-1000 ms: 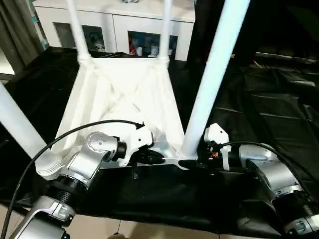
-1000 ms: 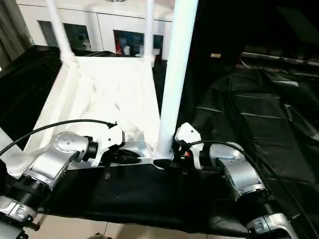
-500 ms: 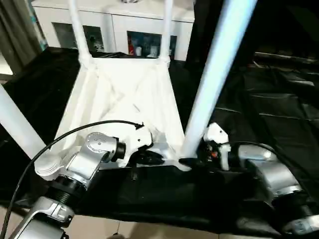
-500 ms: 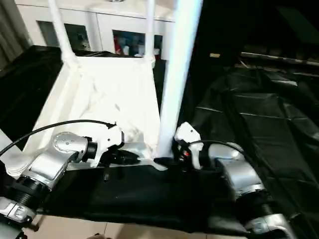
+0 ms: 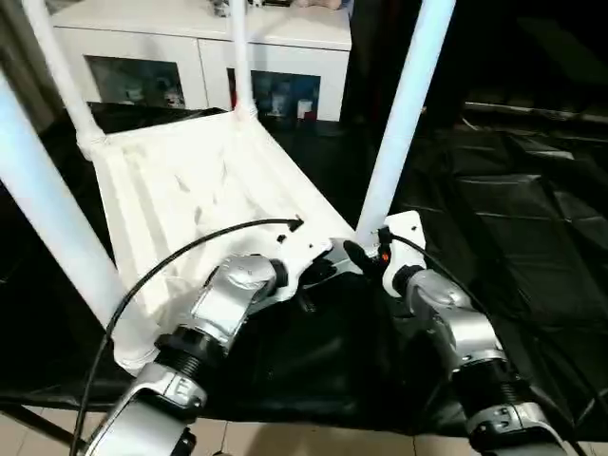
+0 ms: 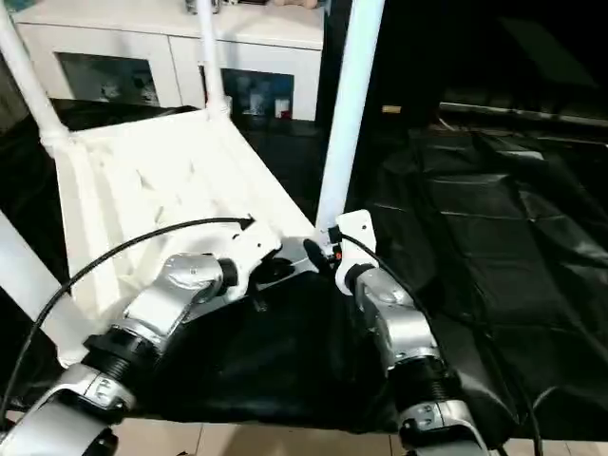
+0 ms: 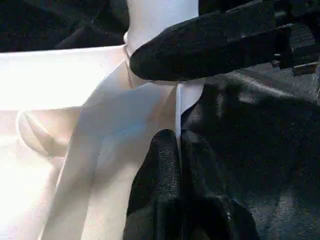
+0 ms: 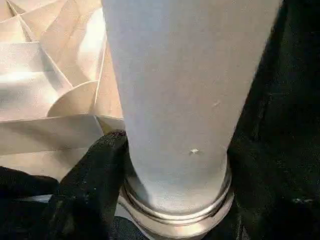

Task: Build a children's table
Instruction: Rotate leg to tighten

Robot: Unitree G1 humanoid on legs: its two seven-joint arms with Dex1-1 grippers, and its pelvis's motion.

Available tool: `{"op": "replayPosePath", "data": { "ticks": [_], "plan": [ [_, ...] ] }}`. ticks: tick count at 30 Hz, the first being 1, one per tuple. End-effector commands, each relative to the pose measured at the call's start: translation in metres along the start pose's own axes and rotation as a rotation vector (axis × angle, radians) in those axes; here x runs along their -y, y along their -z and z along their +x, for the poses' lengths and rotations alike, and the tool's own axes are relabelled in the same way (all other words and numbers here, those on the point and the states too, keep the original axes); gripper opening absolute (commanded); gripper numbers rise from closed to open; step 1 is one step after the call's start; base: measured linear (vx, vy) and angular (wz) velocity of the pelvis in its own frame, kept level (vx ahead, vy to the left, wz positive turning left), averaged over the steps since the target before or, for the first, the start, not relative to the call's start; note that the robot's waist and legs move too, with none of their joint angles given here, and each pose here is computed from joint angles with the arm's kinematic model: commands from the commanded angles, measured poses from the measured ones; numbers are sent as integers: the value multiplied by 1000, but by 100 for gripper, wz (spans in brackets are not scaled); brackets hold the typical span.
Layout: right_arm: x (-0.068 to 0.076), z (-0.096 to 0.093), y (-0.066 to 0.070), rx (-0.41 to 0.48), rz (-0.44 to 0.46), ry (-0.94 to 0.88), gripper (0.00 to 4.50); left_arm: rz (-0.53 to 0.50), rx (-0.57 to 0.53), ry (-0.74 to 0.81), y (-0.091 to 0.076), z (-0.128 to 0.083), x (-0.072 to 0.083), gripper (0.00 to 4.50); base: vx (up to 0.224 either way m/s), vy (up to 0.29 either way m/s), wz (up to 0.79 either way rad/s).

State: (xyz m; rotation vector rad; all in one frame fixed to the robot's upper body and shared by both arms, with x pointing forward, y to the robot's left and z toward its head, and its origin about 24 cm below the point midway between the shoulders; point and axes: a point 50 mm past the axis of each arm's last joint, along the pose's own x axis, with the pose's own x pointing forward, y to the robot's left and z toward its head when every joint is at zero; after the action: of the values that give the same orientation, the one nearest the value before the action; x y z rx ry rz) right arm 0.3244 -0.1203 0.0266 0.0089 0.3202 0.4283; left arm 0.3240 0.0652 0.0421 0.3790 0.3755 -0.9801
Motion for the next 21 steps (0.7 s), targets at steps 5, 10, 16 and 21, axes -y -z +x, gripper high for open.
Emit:
{"op": "replayPosePath", "data": {
  "ticks": [5, 10, 16, 21],
  "plan": [
    [-3, -1, 12, -39, 16, -24, 380, 10, -17, 68, 13, -1, 7, 0, 0, 0, 0],
    [11, -35, -5, 7, -70, -356, 380, 84, -6, 178, 18, -14, 3, 0, 0, 0, 0],
    [36, -71, -8, -11, -111, -456, 380, 149, -7, 288, 21, -24, 3, 0, 0, 0, 0],
    [78, -98, -4, -69, -112, -390, 380, 187, 17, 477, 23, -37, 12, 0, 0, 0, 0]
  ]
}}
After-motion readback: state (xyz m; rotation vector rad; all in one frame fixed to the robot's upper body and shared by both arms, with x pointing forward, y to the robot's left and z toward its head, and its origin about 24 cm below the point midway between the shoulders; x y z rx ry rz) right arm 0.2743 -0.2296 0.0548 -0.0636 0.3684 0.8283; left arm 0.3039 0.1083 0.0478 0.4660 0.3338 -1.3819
